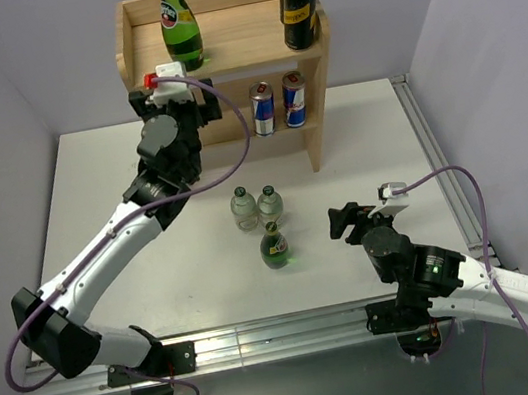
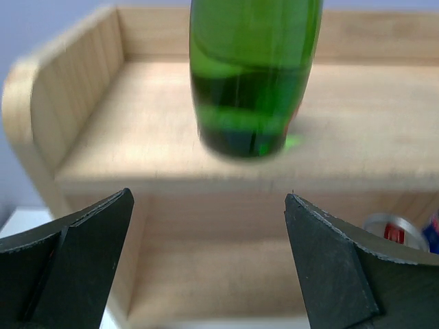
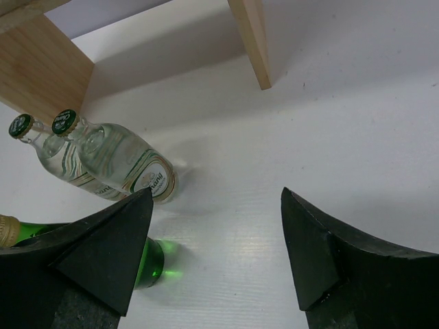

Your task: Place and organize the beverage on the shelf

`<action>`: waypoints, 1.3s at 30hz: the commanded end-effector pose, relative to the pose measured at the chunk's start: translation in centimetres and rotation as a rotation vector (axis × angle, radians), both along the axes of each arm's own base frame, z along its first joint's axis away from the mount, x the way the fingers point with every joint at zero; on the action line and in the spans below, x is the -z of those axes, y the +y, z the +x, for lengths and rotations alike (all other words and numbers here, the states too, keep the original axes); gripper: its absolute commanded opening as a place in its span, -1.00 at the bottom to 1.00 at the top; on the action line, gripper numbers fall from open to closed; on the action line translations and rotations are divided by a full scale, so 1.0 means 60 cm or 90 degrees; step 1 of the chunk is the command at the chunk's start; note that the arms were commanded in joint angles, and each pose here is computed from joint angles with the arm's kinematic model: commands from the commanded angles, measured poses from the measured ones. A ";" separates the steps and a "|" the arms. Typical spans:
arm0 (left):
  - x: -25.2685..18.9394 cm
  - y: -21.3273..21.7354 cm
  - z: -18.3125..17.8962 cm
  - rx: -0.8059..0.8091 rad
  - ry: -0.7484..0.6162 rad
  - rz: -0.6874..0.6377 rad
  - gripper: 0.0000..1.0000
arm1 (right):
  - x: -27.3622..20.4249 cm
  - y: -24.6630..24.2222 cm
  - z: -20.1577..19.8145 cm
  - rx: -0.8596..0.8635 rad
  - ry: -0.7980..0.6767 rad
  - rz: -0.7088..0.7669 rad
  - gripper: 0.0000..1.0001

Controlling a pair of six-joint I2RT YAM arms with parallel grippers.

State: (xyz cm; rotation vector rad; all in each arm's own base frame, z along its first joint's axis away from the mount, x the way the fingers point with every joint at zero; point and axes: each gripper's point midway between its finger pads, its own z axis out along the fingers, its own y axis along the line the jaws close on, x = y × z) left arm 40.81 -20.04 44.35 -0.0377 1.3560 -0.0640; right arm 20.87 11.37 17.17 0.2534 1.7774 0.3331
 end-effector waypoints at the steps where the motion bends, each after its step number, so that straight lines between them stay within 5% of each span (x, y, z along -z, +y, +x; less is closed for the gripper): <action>1: 0.045 0.019 -0.038 -0.025 0.067 -0.006 0.99 | -0.008 -0.001 0.004 0.011 -0.014 0.011 0.64; 13: 0.146 0.016 -0.191 0.030 0.157 -0.088 0.97 | -0.003 0.002 0.005 0.010 -0.011 0.007 0.64; 26: 0.341 -0.104 -0.389 0.210 0.290 -0.085 0.98 | -0.004 -0.001 0.004 0.014 -0.012 0.008 0.64; 39: 0.471 -0.184 -0.452 0.298 0.305 -0.103 0.99 | -0.003 0.000 0.004 0.014 -0.011 0.007 0.64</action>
